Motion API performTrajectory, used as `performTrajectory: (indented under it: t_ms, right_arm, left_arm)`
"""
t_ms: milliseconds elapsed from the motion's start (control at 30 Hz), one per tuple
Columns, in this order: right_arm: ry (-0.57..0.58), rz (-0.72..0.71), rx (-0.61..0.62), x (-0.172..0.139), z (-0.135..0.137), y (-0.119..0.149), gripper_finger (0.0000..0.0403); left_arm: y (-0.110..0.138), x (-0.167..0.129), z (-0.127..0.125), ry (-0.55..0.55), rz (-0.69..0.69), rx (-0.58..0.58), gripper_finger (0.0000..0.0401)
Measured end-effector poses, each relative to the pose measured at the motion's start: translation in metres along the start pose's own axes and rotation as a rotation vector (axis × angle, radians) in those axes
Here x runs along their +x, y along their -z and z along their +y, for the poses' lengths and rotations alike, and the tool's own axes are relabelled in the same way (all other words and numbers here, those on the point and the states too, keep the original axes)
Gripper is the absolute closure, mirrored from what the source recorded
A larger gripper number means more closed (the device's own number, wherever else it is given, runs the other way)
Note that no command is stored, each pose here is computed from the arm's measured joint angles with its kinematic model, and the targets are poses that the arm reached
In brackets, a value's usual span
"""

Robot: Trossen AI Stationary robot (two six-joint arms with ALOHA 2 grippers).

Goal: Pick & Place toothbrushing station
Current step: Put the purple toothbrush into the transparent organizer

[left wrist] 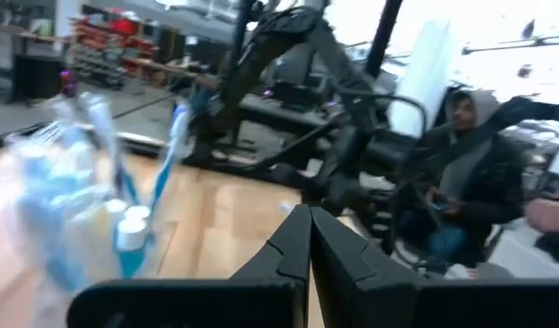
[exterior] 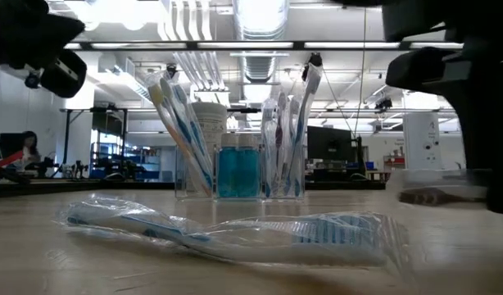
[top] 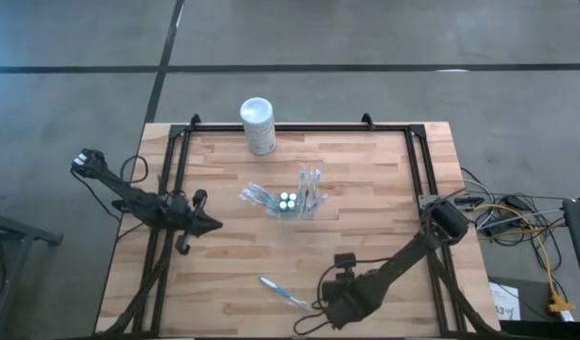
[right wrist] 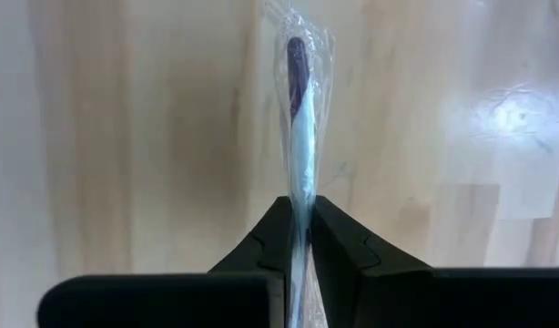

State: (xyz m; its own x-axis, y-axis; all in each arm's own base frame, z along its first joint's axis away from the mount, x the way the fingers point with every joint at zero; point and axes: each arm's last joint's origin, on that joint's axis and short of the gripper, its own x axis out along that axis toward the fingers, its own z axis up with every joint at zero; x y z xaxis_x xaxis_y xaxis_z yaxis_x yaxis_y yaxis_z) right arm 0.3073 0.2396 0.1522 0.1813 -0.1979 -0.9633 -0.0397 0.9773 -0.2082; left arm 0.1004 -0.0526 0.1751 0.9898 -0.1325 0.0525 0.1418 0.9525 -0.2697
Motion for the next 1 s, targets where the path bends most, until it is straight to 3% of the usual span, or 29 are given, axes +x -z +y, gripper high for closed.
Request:
performTrajectory:
  t_ms: [233,500,700,1000]
  right_arm:
    - [-0.015,-0.019,0.047,0.003,-0.007,-0.008,0.0367]
    - [-0.030,-0.055,0.063,0.002,-0.007,-0.012,0.0332]
    - [0.008,-0.149,0.095,0.001,-0.006,-0.018,0.0300]
    - [-0.017,-0.193,0.090,-0.017,-0.009,-0.023,0.0250]
  left_arm:
    - [-0.016,0.001,-0.005,0.027,-0.053,0.037,0.0387]
    - [-0.071,0.007,-0.021,0.020,-0.113,0.038,0.0368]
    - [-0.096,0.030,-0.039,-0.033,0.029,0.105,0.0318]
    - [-0.111,0.088,-0.073,-0.074,0.271,0.223,0.0240]
